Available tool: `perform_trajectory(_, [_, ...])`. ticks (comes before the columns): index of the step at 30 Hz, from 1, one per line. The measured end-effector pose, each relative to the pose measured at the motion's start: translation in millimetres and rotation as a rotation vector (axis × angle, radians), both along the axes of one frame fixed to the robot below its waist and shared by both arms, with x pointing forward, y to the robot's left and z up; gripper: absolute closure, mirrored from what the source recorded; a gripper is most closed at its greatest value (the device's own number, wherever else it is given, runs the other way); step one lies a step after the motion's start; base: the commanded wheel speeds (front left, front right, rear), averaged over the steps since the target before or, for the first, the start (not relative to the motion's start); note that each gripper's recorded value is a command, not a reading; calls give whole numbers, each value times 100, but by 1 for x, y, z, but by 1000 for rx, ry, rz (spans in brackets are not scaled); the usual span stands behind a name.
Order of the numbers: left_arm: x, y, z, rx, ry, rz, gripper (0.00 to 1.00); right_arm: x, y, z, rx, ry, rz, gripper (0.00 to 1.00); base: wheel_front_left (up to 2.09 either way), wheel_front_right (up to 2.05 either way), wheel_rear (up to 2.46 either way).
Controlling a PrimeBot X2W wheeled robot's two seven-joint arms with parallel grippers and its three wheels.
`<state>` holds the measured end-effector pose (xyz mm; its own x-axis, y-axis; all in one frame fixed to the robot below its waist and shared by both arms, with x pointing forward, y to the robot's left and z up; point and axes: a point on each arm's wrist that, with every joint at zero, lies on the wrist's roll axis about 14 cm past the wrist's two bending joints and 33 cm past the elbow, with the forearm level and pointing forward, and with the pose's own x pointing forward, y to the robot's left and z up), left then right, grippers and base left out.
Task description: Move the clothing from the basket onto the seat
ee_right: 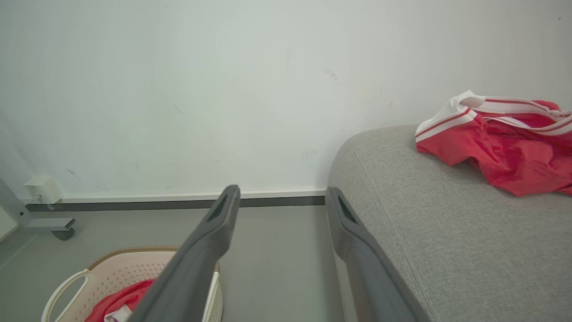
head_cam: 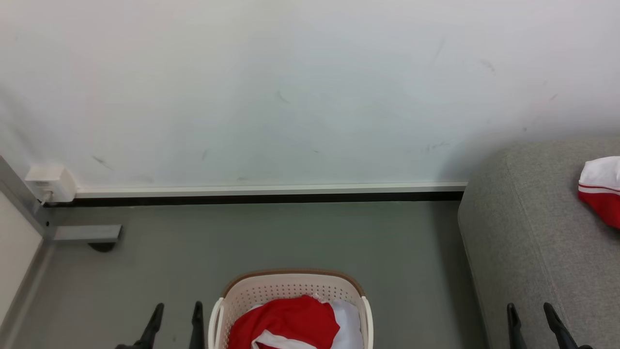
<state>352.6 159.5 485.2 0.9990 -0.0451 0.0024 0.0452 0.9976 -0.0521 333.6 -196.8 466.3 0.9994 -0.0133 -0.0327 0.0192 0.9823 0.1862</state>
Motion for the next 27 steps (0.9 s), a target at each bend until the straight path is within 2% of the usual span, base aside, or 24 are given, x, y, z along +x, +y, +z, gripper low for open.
perform_trajectory(9, [12, -11, -1, -8, -2, -39, 0, 5, -6, 0, 0, 3, -21, 0, 0, 0, 0])
perform_trajectory(16, [60, -51, -5, 27, -4, -186, 0, 38, -14, 16, -11, -51, -38, 0, 0, 0, 0])
perform_trajectory(20, [93, -79, -30, 80, 95, -286, 0, 58, -21, 17, -24, -59, -54, 0, 0, 0, 0])
perform_trajectory(27, [132, -122, -105, 164, 366, -437, 0, 91, -31, 9, -38, -55, -70, 0, 0, 0, 0])
